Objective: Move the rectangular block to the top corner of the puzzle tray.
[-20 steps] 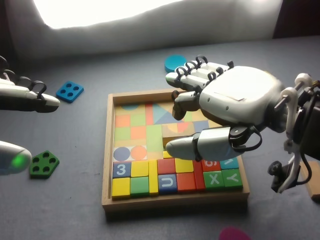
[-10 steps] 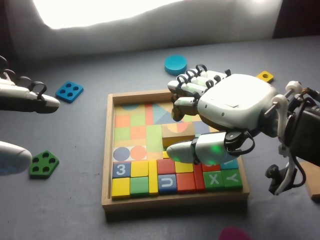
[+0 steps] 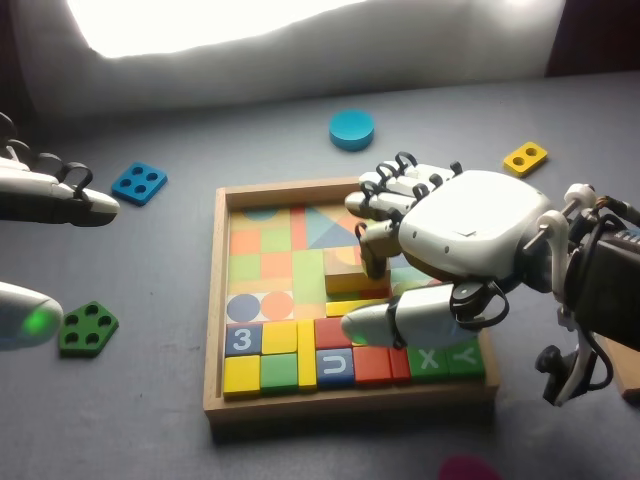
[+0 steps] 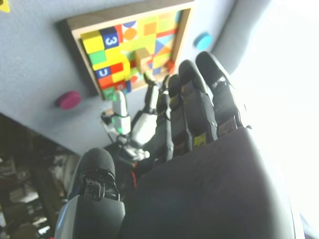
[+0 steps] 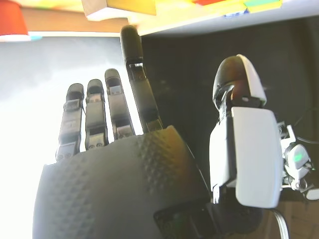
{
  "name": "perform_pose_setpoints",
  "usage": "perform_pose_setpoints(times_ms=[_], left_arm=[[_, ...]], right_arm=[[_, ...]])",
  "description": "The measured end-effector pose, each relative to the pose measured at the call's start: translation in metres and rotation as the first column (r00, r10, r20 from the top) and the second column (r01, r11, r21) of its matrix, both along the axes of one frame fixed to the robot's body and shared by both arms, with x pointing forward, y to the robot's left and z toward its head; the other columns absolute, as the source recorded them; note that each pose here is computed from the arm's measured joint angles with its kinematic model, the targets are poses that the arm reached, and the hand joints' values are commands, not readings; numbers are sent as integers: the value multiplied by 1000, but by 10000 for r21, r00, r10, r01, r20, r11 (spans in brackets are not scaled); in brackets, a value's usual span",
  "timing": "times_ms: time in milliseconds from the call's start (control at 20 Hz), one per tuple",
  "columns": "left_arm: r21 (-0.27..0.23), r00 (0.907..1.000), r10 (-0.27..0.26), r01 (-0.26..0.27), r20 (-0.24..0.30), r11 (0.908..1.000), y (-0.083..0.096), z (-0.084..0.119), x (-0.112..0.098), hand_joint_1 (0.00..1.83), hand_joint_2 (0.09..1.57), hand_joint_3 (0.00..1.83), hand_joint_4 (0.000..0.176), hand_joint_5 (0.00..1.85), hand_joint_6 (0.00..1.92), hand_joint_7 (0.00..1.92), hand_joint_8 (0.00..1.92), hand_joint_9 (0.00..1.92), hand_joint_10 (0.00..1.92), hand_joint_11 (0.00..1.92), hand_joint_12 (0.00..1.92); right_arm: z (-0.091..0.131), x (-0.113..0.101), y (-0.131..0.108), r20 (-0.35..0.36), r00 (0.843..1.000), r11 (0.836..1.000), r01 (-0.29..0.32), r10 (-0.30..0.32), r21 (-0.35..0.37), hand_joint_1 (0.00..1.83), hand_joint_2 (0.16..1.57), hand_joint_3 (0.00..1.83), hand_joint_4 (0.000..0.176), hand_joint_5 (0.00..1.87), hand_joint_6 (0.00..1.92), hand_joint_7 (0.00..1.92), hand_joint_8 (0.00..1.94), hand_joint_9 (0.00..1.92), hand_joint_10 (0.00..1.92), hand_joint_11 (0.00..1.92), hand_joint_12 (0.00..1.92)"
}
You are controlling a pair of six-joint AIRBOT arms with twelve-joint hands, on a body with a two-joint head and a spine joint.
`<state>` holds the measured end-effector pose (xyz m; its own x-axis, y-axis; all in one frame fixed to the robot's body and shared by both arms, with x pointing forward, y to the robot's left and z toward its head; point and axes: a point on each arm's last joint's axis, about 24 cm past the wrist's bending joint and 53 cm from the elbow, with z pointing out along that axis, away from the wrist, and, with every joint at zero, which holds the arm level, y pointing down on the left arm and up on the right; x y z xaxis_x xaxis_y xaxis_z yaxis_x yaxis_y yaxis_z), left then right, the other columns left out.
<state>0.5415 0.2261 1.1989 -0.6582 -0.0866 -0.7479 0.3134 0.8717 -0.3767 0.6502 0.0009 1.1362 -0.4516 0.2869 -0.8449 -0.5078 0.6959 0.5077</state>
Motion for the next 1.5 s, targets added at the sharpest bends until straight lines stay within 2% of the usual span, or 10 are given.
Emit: perform_pose_setpoints(times_ms=[150, 350, 600, 700, 750, 900, 1200, 1350, 1400, 1500], left_arm=[[0, 10000, 0, 0, 0, 10000, 0, 0, 0, 33, 1289, 0, 44, 191, 3, 295, 5, 344, 4, 0, 886], [0, 10000, 0, 0, 0, 10000, 0, 0, 0, 28, 1288, 0, 40, 194, 2, 304, 4, 350, 4, 0, 904], [0, 10000, 0, 0, 0, 10000, 0, 0, 0, 17, 1289, 0, 47, 193, 5, 289, 7, 339, 4, 0, 863], [0, 10000, 0, 0, 0, 10000, 0, 0, 0, 9, 1300, 4, 40, 174, 2, 271, 2, 320, 1, 0, 858], [3, 10000, -2, 2, 2, 10000, 0, 0, 0, 1, 1300, 2, 44, 162, 0, 254, 1, 303, 0, 0, 828], [-26, 10000, 22, -22, 26, 10000, 1, 1, 1, 11, 1291, 0, 49, 180, 3, 283, 8, 326, 7, 0, 839], [-25, 10000, 21, -21, 22, 10000, 1, 1, 1, 0, 1292, 1, 45, 173, 1, 270, 4, 315, 5, 0, 831], [-26, 10000, 22, -22, 26, 10000, 1, 1, 1, 0, 1290, 0, 48, 184, 3, 295, 8, 325, 6, 0, 872], [-28, 10000, 20, -20, 21, 10000, 1, 1, 1, 0, 1295, 2, 43, 176, 1, 278, 3, 320, 2, 0, 856], [-25, 10000, 21, -21, 22, 10000, 1, 1, 1, 19, 1291, 0, 43, 195, 7, 291, 7, 330, 5, 0, 850]], right_arm=[[0, 0, 0, 33, 10000, 10000, 8, -8, -8, 0, 1102, 0, 0, 693, 606, 128, 3, 0, 0, 0, 0], [0, 1, 0, 33, 10000, 10000, 13, -13, -12, 0, 1100, 0, 0, 631, 582, 138, 6, 0, 0, 0, 0], [10, 2, 3, 143, 9999, 9999, -39, 38, 100, 0, 1101, 1, 0, 569, 678, 118, 0, 0, 0, 0, 0], [18, 4, 3, 194, 9998, 9998, -28, 24, 194, 0, 1100, 0, 0, 563, 679, 126, 4, 0, 0, 0, 0], [20, 6, 1, 217, 9998, 9997, 16, -21, 223, 0, 1101, 0, 0, 549, 676, 111, 0, 0, 0, 0, 0], [22, 7, -1, 158, 9999, 9997, 43, -47, 250, 0, 1101, 1, 0, 544, 681, 103, 0, 0, 0, 0, 0], [23, 7, -1, 328, 9994, 9999, 44, -48, 135, 0, 1093, 0, 0, 544, 695, 106, 9, 0, 0, 0, 0], [23, 6, 3, 363, 9993, 9998, 0, -7, 186, 0, 1089, 0, 6, 561, 704, 108, 9, 0, 0, 0, 0], [23, 6, 5, 354, 9994, 9998, -32, 25, 199, 0, 1090, 0, 0, 553, 705, 106, 7, 0, 0, 0, 0], [22, 5, 7, 335, 9994, 9998, -64, 57, 199, 0, 1094, 0, 0, 563, 711, 116, 10, 0, 0, 0, 0]])
